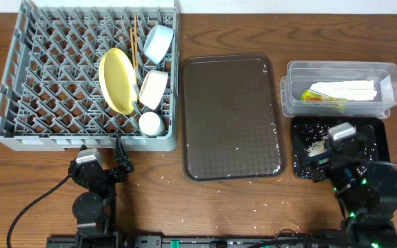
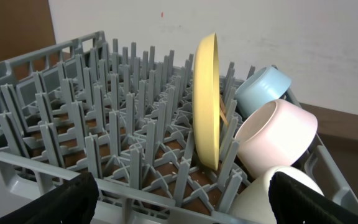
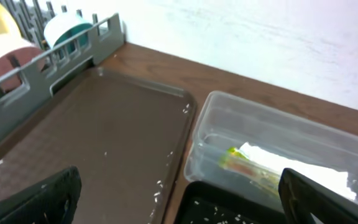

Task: Sort waste into correct bins and load items into the dishwasher

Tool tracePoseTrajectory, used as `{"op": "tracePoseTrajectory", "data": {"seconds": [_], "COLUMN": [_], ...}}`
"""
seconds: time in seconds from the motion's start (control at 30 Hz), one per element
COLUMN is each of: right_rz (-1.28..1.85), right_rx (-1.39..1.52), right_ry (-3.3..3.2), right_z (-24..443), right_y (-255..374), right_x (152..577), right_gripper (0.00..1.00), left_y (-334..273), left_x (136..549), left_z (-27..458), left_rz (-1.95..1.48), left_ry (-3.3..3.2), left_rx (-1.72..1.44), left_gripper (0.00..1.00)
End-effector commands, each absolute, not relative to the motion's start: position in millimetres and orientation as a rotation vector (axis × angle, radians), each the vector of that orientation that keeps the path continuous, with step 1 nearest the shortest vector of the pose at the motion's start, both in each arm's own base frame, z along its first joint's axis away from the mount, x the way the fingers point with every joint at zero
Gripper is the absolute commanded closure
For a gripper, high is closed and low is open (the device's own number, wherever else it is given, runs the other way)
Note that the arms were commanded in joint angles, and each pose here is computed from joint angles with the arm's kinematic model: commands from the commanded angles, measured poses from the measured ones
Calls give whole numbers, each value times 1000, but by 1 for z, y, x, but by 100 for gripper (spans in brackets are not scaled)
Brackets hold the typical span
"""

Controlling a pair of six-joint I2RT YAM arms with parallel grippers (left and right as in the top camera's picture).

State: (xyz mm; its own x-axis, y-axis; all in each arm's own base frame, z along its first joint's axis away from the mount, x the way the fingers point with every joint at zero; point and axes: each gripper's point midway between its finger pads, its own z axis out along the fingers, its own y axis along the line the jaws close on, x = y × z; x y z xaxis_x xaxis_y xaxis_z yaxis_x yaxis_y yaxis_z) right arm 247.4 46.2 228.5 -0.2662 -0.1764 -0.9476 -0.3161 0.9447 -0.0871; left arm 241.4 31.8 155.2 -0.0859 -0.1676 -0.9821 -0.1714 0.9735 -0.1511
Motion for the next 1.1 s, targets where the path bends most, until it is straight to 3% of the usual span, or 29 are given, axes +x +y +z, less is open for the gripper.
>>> {"op": "tracePoseTrajectory", "data": {"seconds": [0.0, 0.4, 1.07], "right_rz": [148, 173, 158], "right_rx": [-409, -449, -394], "right_ry": [1785, 1695, 1644], "right_z": [218, 181, 171], "right_y": [56, 68, 63], "right_x": [243, 233, 233], "right_gripper": [1, 1, 1], "left_y": [33, 33, 33], "left_x": [242, 241, 242], "left_z": [137, 137, 137], "left_rz": [25, 25, 25], "left_ry": [1707, 1707, 1707], "left_rx": [-255, -256, -255], "left_gripper": [12, 12, 12]}}
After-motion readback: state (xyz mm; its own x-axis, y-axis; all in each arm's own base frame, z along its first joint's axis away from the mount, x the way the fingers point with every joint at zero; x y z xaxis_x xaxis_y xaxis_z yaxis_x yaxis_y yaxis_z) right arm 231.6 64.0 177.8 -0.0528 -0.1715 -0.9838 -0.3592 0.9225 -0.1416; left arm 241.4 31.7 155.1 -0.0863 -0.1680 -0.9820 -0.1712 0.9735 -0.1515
